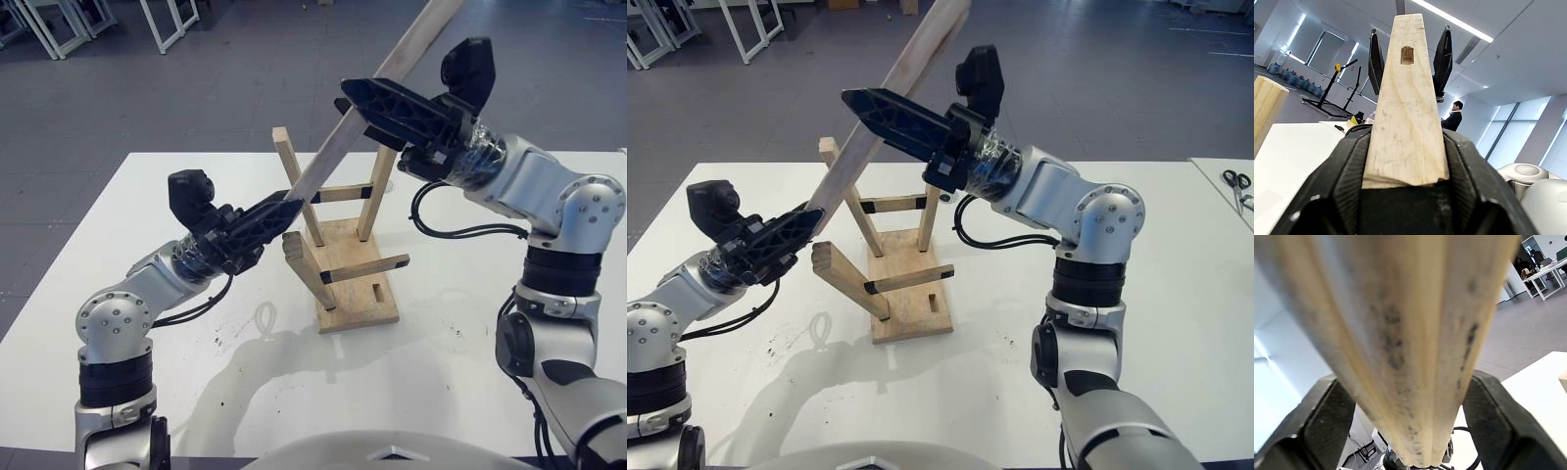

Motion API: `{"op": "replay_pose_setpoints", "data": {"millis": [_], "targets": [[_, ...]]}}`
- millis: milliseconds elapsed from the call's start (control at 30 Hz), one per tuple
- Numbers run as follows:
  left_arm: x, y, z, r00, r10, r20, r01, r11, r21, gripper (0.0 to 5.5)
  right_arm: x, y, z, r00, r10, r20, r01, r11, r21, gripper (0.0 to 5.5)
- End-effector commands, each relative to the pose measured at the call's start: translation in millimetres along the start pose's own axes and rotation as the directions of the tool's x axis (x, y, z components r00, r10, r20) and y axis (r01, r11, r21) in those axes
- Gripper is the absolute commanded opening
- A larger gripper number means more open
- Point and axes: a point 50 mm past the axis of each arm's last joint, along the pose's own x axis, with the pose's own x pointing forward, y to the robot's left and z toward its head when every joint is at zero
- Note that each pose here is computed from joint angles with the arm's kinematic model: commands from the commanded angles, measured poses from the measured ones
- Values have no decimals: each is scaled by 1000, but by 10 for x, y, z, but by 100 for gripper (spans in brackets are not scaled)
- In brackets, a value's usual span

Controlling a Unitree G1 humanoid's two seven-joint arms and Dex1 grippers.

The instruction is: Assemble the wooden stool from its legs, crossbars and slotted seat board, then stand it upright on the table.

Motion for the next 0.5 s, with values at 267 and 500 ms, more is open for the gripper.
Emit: {"op": "replay_pose_setpoints", "data": {"millis": [267,500], "targets": [[9,80,155,998,51,37,-52,997,53,266,-63,-100,124,997,-65,50,66,998,-19,205],[-189,145,411,970,172,172,-193,974,115,373,-320,-71,491,977,-148,155,167,979,-119,202]]}}
